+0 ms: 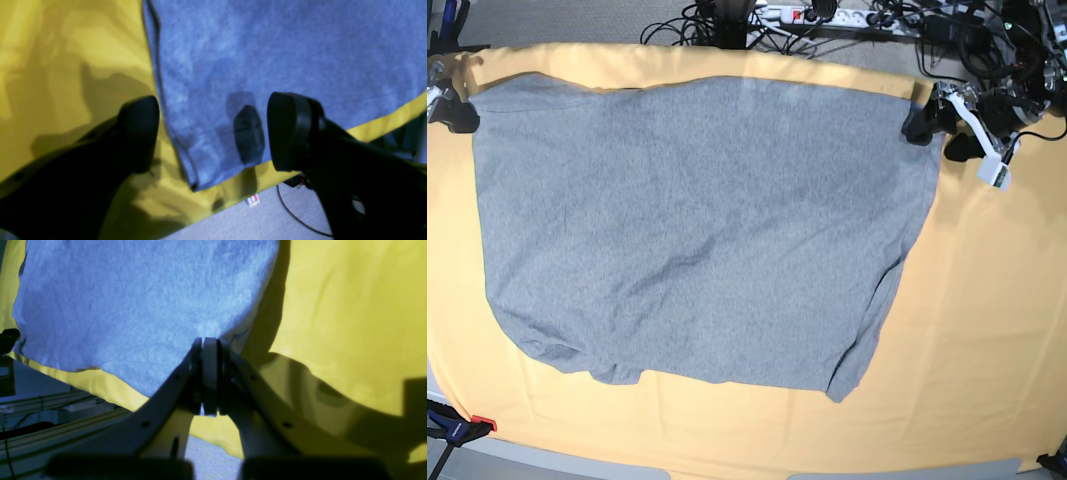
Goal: Layout the t-shirt on the table in an organized manner, then fold the t-shirt properly
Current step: 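Release and regrasp the shirt corner with the left gripper, holding it taut, then adjust the left gripper's grip on the shirt corner, pinching more fabric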
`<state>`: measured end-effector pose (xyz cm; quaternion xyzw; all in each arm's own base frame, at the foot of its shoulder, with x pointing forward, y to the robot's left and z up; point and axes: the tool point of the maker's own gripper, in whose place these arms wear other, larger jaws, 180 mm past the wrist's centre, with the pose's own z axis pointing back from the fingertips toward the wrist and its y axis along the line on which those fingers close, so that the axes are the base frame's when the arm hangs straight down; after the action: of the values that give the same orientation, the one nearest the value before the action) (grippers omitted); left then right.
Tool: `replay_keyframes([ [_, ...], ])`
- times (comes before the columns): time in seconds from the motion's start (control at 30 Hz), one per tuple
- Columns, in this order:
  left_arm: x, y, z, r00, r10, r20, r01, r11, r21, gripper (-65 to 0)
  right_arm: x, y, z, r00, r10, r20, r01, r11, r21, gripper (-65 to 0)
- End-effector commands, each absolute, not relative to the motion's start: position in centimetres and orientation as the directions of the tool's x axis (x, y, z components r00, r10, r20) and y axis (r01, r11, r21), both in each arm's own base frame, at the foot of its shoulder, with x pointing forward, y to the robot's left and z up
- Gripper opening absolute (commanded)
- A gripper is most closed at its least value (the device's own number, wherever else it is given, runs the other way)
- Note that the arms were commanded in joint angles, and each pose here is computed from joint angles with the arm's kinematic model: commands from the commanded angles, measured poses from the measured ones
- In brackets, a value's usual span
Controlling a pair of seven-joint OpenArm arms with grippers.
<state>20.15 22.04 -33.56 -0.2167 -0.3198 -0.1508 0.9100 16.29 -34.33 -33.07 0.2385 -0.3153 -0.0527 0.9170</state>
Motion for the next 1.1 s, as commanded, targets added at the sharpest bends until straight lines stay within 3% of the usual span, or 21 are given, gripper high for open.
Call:
replay_keyframes([
  [0.0, 20.7, 21.7, -32.3, 0.714, -0.137, 0.687, 0.447, 0.844, -0.297, -15.6, 17.0, -34.9, -31.7, 0.774, -0.227, 0.591, -0.083, 0.889, 0.45, -65.0],
  [0.37, 20.3, 20.2, -31.3, 0.691, -0.126, 0.712, 0.506, 0.787, -0.352, -15.6, 17.0, -34.9, -31.7, 0.774, -0.227, 0.591, -0.083, 0.889, 0.45, -65.0],
  [0.63, 22.0, 23.2, -32.2, 0.709, -0.069, 0.702, 0.353, 0.897, -0.267, -15.6, 17.0, -34.9, -31.7, 0.774, -0.227, 0.591, -0.082, 0.889, 0.45, -65.0],
  [1.07, 24.7, 22.7, -30.4, 0.646, -0.073, 0.76, 0.385, 0.891, -0.241, -15.6, 17.0, -34.9, -31.7, 0.774, -0.227, 0.591, -0.083, 0.889, 0.45, -65.0],
])
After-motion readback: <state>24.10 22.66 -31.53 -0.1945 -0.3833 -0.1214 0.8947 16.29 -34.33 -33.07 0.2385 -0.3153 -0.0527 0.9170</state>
